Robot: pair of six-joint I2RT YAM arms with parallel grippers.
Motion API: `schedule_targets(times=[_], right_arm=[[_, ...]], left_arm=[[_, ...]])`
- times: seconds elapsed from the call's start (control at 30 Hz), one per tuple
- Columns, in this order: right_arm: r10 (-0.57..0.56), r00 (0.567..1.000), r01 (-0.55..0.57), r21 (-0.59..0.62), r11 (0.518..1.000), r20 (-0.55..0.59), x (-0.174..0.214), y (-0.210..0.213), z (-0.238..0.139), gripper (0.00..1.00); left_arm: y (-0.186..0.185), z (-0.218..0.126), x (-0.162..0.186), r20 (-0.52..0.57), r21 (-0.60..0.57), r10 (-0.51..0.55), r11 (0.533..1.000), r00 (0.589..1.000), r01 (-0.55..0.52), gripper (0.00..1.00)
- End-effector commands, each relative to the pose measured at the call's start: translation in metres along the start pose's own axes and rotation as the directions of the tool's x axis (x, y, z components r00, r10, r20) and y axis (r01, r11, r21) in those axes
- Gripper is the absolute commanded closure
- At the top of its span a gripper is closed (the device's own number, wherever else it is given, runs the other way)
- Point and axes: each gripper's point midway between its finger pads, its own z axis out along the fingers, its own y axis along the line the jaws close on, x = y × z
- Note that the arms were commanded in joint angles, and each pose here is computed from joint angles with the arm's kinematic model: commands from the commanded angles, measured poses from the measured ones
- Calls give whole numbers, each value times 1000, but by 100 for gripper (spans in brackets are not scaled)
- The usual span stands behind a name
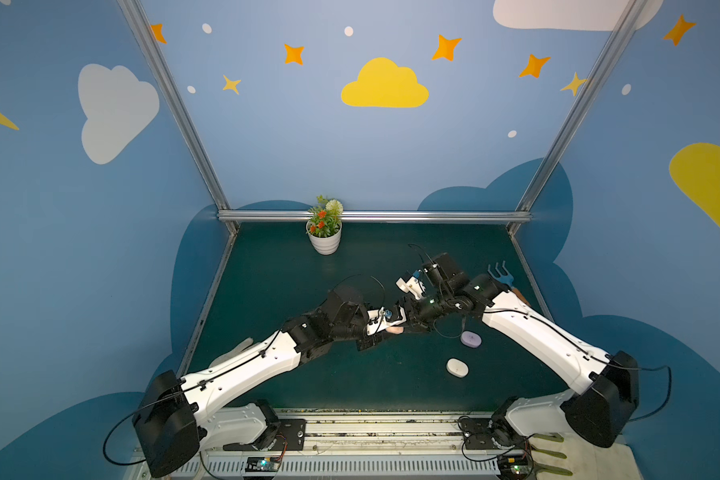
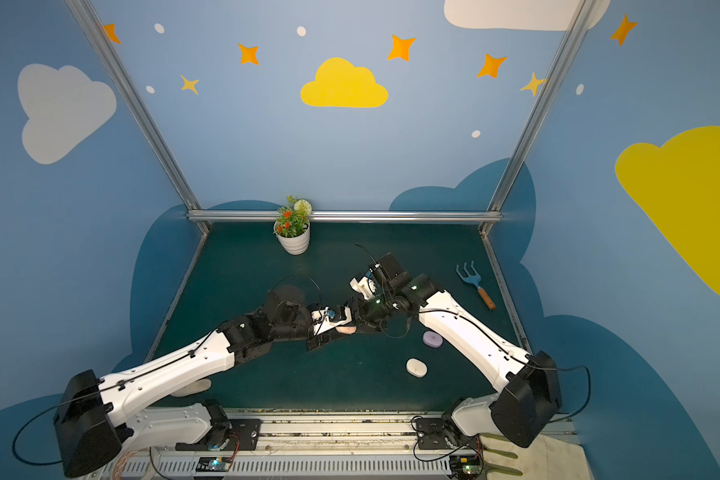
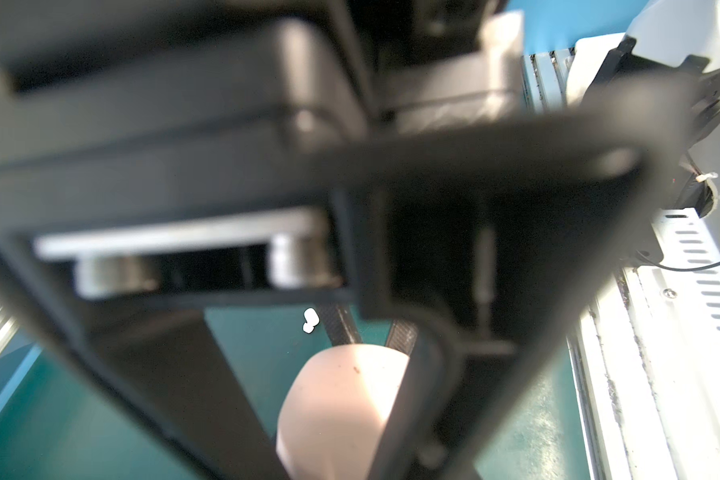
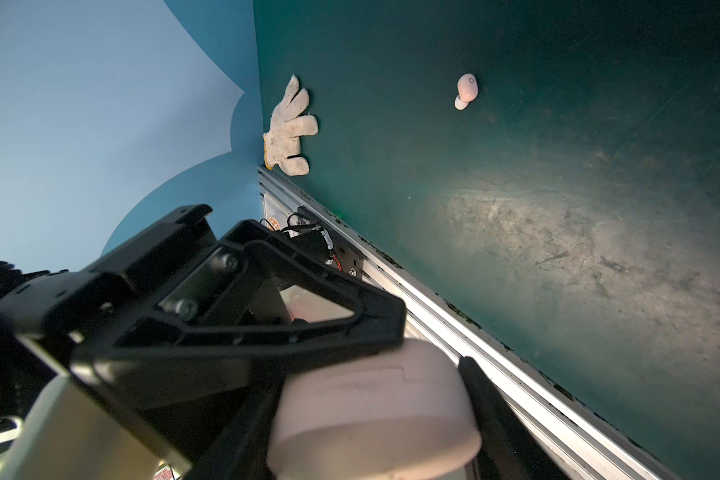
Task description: Insert the wireless bluetooth earbuds into the charging case
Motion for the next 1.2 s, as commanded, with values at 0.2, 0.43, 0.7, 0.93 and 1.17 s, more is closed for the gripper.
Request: schedule_targets(times=[0.2, 0.43, 0.7, 0.93, 1.17], right_arm=[[-51, 998, 53, -61, 997, 31, -9, 29, -9, 69], [-55, 998, 57, -65, 996, 26, -8, 32, -8, 70], [-59, 998, 61, -68, 996, 30, -9, 34, -9, 69], [-57, 998, 60, -68, 996, 35, -9, 34, -11, 51], [-45, 997, 50, -80, 996, 68, -6, 32, -20, 32]], left_arm=[[-10, 3, -6, 8, 44, 20, 999, 1000, -20, 53], [-9, 2, -7, 9, 37, 27, 999, 1000, -27, 55], [-10, 2, -7, 8, 41, 26, 999, 1000, -27, 64], [-8, 0, -8, 6, 32, 17, 999, 1000, -18, 69], [-6, -4, -5, 0, 1, -3, 1000, 1000, 3, 72]])
